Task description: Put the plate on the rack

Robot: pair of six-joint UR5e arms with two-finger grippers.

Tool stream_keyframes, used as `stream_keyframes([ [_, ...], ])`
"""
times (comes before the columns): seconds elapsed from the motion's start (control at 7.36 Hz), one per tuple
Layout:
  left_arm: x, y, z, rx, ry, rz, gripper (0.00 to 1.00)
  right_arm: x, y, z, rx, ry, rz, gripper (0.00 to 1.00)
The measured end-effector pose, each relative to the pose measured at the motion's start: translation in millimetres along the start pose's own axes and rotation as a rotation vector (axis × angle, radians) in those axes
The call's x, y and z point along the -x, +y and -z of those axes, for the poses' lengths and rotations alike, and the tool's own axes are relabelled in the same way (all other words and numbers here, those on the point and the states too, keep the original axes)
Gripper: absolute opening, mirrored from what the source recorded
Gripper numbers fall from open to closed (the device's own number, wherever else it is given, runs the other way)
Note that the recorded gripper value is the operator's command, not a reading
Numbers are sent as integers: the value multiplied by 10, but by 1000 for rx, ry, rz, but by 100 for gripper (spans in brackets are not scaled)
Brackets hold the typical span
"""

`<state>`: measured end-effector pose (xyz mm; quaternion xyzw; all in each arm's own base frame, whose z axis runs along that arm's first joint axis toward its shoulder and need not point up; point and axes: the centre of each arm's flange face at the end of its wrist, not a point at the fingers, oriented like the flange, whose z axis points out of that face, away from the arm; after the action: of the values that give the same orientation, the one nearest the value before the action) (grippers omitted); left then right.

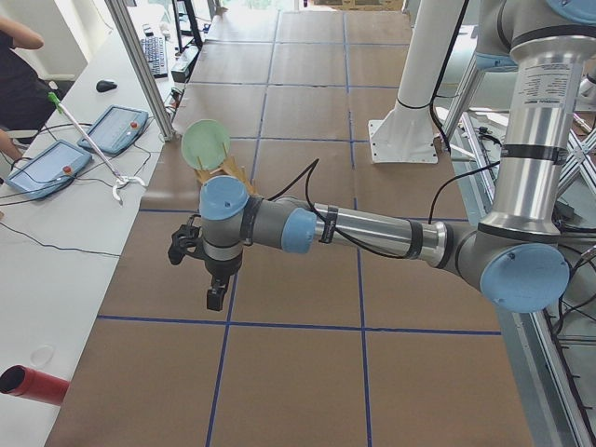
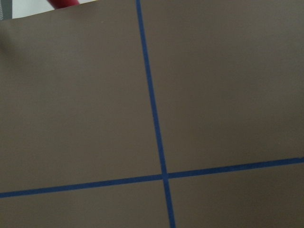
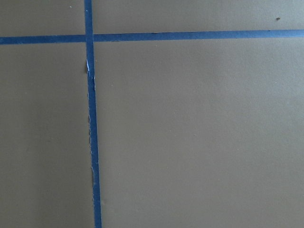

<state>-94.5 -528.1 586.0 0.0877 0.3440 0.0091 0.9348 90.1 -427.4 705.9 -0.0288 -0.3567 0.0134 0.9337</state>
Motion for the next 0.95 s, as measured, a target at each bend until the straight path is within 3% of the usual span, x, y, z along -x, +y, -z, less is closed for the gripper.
stream_keyframes([
  [0.41, 300, 439, -159, 74, 66, 17, 100, 0, -1, 0, 0, 0, 0, 100],
  [0.95, 363, 676, -311, 98, 115, 38, 100, -2, -1, -2, 0, 0, 0, 100],
])
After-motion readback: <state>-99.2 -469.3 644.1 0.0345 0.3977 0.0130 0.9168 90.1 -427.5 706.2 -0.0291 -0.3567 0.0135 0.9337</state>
